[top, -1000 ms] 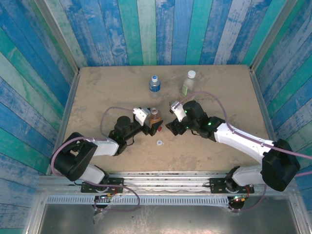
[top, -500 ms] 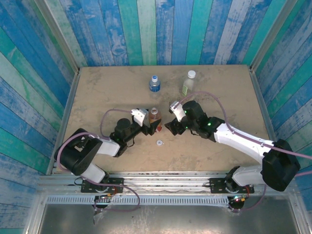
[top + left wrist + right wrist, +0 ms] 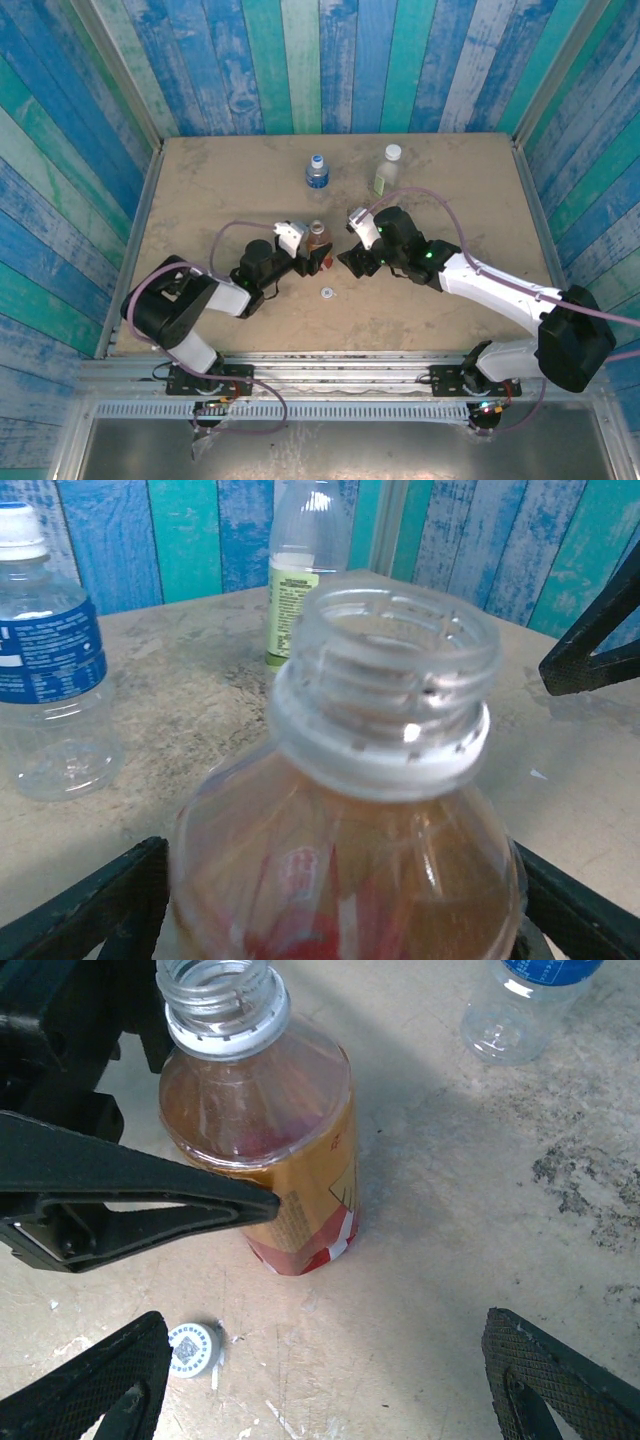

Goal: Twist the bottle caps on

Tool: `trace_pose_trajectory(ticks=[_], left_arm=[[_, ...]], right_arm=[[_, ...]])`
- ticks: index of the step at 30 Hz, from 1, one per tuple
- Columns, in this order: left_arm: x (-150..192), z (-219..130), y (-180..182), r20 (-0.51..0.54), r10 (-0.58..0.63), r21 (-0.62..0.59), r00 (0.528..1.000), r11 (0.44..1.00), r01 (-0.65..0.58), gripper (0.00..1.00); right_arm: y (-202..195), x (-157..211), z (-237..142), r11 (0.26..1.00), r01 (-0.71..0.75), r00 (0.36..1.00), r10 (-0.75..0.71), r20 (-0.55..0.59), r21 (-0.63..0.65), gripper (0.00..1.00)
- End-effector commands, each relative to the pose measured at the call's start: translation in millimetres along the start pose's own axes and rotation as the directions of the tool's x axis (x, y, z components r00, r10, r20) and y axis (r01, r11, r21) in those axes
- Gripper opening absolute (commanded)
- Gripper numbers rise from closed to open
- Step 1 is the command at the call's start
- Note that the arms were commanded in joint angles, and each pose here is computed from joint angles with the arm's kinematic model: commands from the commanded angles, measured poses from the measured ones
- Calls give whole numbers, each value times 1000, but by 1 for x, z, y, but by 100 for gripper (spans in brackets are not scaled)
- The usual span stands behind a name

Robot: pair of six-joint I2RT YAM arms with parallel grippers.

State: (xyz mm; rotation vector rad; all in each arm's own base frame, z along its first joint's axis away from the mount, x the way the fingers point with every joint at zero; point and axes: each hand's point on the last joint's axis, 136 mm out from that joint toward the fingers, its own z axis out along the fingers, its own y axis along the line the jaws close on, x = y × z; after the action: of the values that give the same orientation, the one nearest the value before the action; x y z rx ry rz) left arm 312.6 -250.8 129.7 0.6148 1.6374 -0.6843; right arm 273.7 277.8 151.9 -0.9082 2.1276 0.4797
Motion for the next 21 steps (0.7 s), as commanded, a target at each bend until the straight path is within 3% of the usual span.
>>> trace_pose_trajectory(ticks=[1, 9, 14, 21], left_arm=[[0, 7, -7, 10, -10, 48, 1000, 999, 10, 82], [4, 8, -8, 5, 8, 58, 1000, 998, -9, 75], [5, 10, -12, 1, 16, 85, 1000, 996, -16, 63], [1, 6, -5, 9, 31, 35, 999, 999, -31, 61]], right_arm=[[0, -3, 1, 1000, 3, 1000, -3, 1, 9, 84], [-1, -2, -3, 1000, -3, 1000, 2, 6, 16, 84], [1, -3, -4, 1000, -5, 1000, 5, 10, 11, 84], [13, 14, 2, 1000, -1, 1000, 1, -19, -9, 84]])
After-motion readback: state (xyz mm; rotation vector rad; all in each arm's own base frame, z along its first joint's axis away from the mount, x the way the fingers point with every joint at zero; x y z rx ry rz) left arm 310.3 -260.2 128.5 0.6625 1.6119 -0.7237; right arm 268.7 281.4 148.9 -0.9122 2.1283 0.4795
